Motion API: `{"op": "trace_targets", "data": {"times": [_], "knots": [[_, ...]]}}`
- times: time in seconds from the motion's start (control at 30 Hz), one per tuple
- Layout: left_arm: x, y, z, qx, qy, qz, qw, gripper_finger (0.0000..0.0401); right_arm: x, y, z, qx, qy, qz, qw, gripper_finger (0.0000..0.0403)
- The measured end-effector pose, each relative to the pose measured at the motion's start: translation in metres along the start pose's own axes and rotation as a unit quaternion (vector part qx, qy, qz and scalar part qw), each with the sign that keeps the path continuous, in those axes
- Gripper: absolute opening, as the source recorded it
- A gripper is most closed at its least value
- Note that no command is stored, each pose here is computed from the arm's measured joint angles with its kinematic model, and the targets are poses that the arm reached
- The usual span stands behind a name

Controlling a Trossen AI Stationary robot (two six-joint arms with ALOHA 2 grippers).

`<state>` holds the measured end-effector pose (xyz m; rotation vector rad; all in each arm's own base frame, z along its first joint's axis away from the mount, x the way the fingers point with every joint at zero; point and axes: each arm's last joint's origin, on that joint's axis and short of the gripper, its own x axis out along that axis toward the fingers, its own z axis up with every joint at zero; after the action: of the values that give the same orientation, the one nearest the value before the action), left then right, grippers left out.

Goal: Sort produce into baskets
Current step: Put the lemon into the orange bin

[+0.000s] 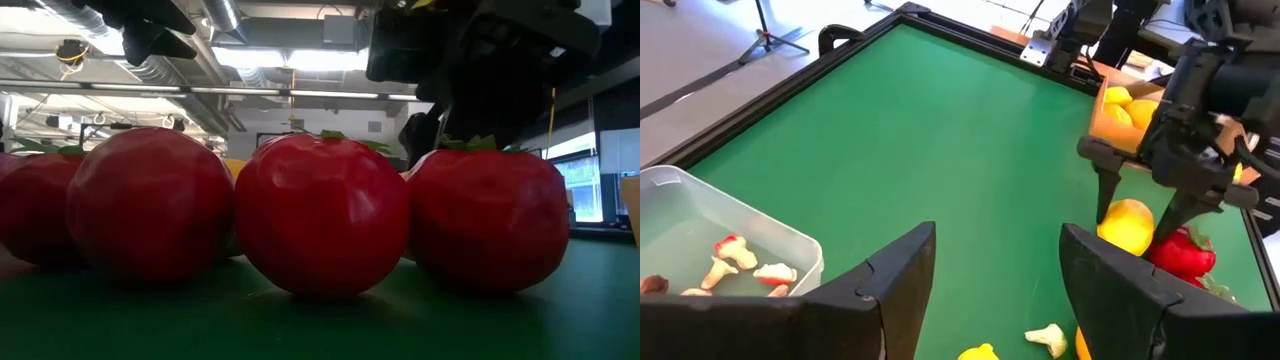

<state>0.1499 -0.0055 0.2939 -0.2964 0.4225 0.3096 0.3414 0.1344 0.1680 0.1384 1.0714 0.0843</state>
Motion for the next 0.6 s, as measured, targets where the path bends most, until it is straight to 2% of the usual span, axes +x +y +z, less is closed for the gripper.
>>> {"op": "trace_targets", "data": {"times": [0.43,0.6], "knots": [[0.0000,0.0000,0.0000,-0.003,0.000,0.000,1.000,0.0209,0.0032,-0.0020,-0.0020,-0.015,0.001,-0.024,1.000,0.0328],[0.0000,0.0000,0.0000,-0.003,0.000,0.000,1.000,0.0209,0.0056,-0.0043,-0.0074,-0.018,0.006,-0.026,0.999,0.0299]]}}
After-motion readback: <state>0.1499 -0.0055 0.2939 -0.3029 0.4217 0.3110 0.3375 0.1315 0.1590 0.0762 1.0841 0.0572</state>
